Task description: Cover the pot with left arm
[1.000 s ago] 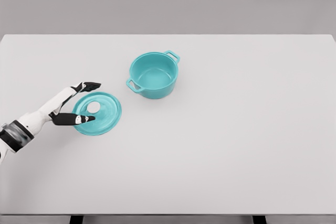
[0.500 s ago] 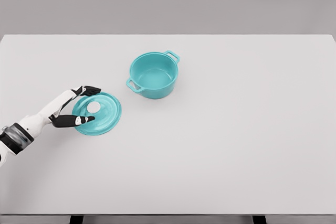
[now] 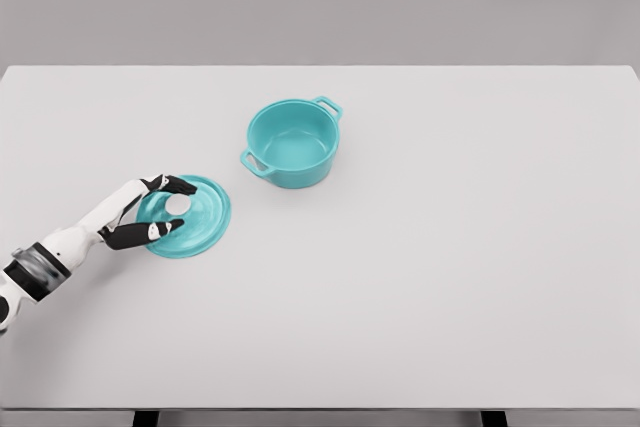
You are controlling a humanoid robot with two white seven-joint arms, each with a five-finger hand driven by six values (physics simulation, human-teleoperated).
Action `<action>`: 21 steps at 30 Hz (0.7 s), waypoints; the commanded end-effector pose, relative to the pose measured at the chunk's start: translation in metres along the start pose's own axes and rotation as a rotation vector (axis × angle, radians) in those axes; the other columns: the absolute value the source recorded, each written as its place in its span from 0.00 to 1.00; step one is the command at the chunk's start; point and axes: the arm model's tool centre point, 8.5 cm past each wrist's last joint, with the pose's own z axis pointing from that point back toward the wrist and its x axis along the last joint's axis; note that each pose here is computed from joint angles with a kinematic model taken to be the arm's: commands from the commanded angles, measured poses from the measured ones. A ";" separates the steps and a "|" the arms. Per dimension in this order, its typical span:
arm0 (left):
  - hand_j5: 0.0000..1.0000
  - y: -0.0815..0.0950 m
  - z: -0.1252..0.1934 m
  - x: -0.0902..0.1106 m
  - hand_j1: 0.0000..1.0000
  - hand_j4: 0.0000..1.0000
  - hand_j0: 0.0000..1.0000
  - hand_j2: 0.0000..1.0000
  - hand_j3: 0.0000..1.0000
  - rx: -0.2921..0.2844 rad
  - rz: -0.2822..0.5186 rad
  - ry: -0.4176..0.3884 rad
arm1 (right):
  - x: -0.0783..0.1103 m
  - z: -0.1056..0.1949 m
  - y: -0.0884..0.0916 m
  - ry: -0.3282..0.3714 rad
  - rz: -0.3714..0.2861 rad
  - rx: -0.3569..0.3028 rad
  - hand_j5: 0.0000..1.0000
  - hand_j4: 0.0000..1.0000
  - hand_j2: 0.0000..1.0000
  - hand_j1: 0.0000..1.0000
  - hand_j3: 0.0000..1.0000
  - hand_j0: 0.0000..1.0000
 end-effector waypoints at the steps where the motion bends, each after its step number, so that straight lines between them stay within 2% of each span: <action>1: 0.60 -0.003 0.000 -0.002 0.60 0.60 0.60 0.60 0.60 -0.013 -0.007 0.001 | 0.000 0.000 0.000 0.000 0.000 0.000 1.00 1.00 1.00 1.00 1.00 1.00; 4: 0.55 -0.004 0.000 -0.001 0.55 0.55 0.55 0.55 0.55 -0.013 -0.006 -0.011 | 0.000 0.000 0.000 -0.001 0.001 0.000 1.00 1.00 1.00 1.00 1.00 1.00; 9: 0.54 -0.008 -0.002 -0.006 0.54 0.54 0.54 0.54 0.54 -0.010 0.004 -0.001 | 0.000 0.000 0.000 0.000 0.000 0.000 1.00 1.00 1.00 1.00 1.00 1.00; 21: 0.48 -0.004 -0.004 0.000 0.48 0.48 0.48 0.48 0.48 -0.006 0.000 -0.027 | 0.000 0.000 0.000 0.000 0.000 0.000 1.00 1.00 1.00 1.00 1.00 1.00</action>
